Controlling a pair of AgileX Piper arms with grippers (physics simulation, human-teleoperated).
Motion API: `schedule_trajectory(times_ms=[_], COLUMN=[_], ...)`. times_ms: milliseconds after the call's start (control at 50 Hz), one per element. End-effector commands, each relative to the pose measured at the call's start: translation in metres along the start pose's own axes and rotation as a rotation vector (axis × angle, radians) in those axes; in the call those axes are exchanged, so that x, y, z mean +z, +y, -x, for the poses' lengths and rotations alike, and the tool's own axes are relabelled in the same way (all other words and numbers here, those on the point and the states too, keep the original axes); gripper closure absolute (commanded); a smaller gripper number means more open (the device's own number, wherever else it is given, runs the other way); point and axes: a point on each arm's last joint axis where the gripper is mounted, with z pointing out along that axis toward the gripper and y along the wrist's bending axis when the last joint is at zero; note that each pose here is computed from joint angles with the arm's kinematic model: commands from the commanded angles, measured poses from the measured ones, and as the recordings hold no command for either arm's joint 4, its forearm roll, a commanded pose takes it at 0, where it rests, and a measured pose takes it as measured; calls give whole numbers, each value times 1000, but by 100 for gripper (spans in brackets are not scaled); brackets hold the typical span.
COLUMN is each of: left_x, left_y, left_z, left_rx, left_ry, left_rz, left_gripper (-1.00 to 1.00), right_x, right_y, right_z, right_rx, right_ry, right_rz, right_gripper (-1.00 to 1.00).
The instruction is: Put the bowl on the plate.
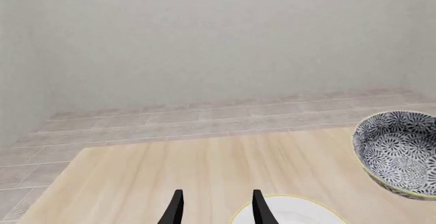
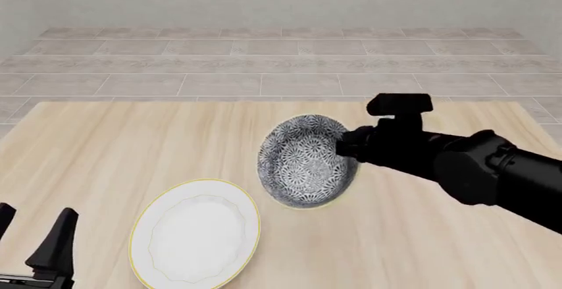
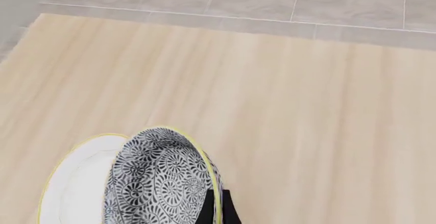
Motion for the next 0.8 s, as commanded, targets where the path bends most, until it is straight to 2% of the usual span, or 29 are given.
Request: schedule_trajectory(times_ms=[20,400,480,800], left_x=[0,0,0,-1], left_y=[0,0,0,0], left_z=[1,3,4,6], left_rx=[0,4,5,6], left_ry=[-5,-13,-16,-20], left_rz=[-1,-6,-5,-6], left_gripper=[-100,-100,-100,-100], right_x=[4,12,13,34], right_y=[16,54,67,80], right_z=[11,20,22,20], right_rx=[43,93,120,172], right_ry=[7,34,38,64], right_rz=[38,123,154,169], right_gripper=[100,100,100,100])
